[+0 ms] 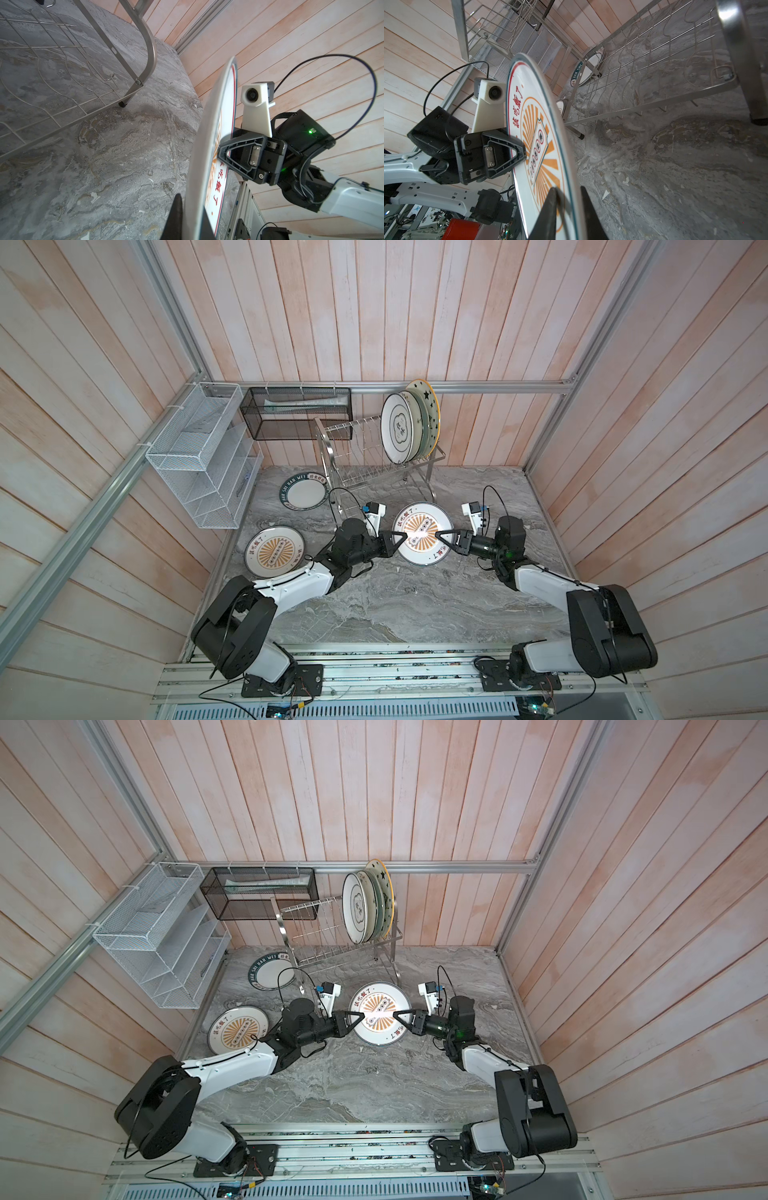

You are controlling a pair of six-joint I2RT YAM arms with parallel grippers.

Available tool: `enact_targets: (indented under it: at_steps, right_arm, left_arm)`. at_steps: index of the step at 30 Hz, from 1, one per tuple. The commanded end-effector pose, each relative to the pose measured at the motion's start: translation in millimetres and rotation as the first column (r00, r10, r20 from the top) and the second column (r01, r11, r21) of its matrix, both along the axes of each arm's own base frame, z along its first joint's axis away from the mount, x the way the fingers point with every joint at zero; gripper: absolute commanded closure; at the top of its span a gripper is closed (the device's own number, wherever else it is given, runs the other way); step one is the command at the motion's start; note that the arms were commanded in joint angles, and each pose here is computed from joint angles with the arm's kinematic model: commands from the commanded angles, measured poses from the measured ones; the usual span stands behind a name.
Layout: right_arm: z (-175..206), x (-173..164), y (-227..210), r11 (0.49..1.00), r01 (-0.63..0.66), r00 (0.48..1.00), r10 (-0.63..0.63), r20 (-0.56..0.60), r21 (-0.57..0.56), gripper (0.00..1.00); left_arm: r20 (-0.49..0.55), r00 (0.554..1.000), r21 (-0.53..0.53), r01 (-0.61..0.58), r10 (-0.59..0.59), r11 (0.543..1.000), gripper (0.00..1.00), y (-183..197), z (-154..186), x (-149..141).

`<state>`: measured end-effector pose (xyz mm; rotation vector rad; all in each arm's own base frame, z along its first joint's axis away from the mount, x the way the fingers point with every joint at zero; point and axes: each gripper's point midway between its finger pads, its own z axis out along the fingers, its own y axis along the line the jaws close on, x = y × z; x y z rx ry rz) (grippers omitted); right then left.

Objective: Load plates into a dish rack
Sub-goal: Place the plate on the dish rack.

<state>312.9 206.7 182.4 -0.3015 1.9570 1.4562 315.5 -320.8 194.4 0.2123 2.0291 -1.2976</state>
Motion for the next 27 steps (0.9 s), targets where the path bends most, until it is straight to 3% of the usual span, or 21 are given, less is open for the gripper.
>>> enact_targets:
  at_steps: [1, 7, 27]
  right_arm:
    - [24, -27, 33, 0.984, -0.18, 0.975, 0.177, 0.133, 0.009, 1.0]
    - [30, -21, 28, 0.99, -0.139, 0.981, 0.135, 0.141, 0.017, 1.0]
    - [55, 2, -6, 0.998, 0.061, 0.981, -0.066, 0.183, 0.032, 1.0]
  left_arm:
    - [0.038, 0.999, 0.02, -0.019, 0.018, 1.0, 0.87, -4, 2, -4]
    - [0.051, 0.997, 0.026, -0.052, 0.05, 0.998, 0.75, 4, 5, -5]
    - [0.085, 0.989, 0.029, -0.126, 0.123, 0.992, 0.54, 22, 17, -7]
